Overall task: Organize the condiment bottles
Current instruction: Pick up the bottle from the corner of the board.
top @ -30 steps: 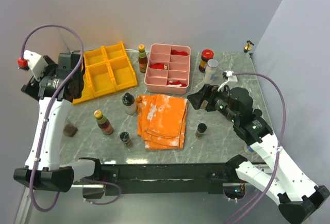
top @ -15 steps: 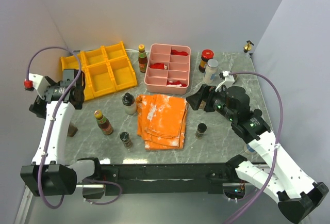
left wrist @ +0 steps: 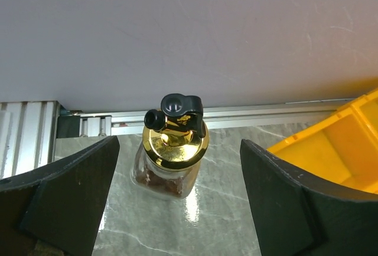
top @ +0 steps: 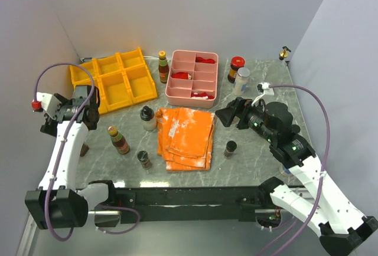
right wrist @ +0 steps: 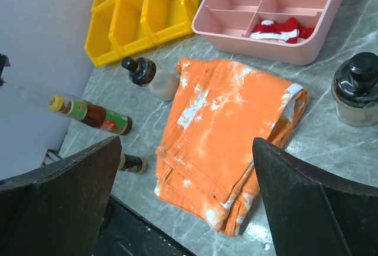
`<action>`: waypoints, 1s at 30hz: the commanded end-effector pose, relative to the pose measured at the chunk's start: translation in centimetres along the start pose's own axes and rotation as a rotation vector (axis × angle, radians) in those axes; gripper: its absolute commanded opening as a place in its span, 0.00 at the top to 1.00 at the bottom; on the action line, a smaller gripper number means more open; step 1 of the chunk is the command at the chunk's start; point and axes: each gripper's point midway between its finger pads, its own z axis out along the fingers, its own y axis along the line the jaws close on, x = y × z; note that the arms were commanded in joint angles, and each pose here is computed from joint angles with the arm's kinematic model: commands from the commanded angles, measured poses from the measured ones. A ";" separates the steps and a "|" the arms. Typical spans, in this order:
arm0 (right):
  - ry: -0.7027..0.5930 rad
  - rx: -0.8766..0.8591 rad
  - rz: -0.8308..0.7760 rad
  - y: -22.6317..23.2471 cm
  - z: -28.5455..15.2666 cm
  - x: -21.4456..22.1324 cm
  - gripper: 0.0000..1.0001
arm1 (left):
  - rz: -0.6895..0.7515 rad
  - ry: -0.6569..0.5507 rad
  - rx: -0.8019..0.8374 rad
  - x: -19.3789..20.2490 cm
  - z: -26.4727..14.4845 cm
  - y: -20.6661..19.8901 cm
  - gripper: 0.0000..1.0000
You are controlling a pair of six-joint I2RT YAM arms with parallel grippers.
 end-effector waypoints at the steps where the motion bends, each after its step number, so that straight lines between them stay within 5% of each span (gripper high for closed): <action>1: -0.062 -0.019 -0.006 0.7 -0.9 -1.5 0.00 | -0.026 -0.042 -0.044 -1.0 0.4 0.0 0.10; 10: -0.098 -0.016 -0.013 0.7 -1.7 -2.2 0.00 | 0.029 -0.051 -0.046 -0.8 1.2 -0.8 0.16; 19: -0.106 0.009 -0.041 0.3 -2.1 -2.5 0.00 | 0.038 -0.051 -0.051 -1.1 1.0 -0.5 0.55; 24: -0.117 0.025 -0.052 0.0 -2.4 -2.8 0.00 | 0.051 -0.049 -0.053 -1.6 0.8 -0.2 0.97; 30: -0.116 0.025 -0.053 0.0 -2.4 -2.7 0.00 | 0.069 -0.024 0.000 -3.3 -0.1 -1.3 0.99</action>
